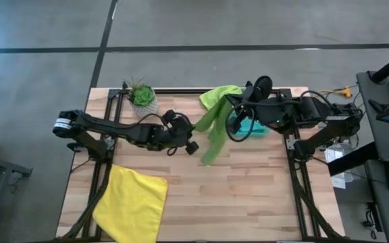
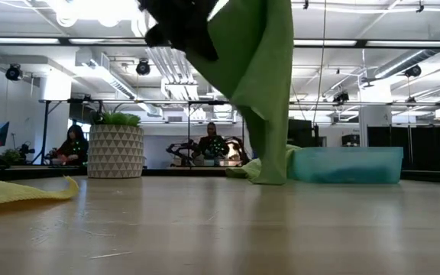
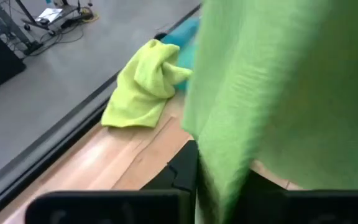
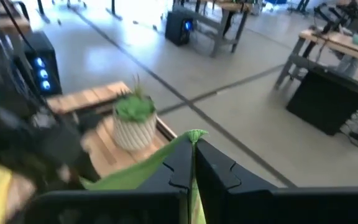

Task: Fold microfiber towels
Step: Fold the green towel

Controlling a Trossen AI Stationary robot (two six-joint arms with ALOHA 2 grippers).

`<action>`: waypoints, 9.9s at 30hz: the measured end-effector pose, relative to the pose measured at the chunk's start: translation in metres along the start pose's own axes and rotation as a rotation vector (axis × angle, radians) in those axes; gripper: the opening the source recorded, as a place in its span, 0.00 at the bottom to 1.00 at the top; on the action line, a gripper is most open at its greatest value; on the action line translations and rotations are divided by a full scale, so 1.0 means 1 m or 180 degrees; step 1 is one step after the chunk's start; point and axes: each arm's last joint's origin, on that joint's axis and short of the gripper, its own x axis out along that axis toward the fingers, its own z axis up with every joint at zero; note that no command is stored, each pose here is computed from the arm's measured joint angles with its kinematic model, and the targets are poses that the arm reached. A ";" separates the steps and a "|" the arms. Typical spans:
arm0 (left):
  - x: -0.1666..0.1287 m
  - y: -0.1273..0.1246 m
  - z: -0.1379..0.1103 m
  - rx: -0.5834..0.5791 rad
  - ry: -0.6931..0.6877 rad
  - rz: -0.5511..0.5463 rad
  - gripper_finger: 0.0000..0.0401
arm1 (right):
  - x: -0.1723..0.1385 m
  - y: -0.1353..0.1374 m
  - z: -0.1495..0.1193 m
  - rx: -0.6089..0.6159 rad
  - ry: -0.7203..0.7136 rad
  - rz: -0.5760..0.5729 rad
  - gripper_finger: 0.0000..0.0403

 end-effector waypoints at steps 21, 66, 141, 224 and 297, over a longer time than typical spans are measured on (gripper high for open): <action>-0.084 0.010 0.001 -0.0202 0.1335 -0.3007 0.00 | -0.046 0.048 -0.069 -0.0278 0.1242 0.1202 0.02; -0.066 -0.033 -0.024 -0.0094 0.1957 -0.4476 0.00 | -0.075 0.065 -0.140 0.0831 0.1950 0.1889 0.02; -0.103 0.013 -0.038 -0.1054 0.1227 -0.5835 0.00 | -0.053 0.069 -0.110 0.1360 0.2591 0.4118 0.02; 0.052 0.045 -0.156 -0.0386 0.1396 -0.1269 0.00 | 0.060 0.022 -0.273 0.0985 0.2536 0.0545 0.02; 0.015 0.015 -0.133 -0.0867 0.1398 -0.2750 0.46 | -0.045 0.085 -0.290 0.1484 0.2800 0.1563 0.40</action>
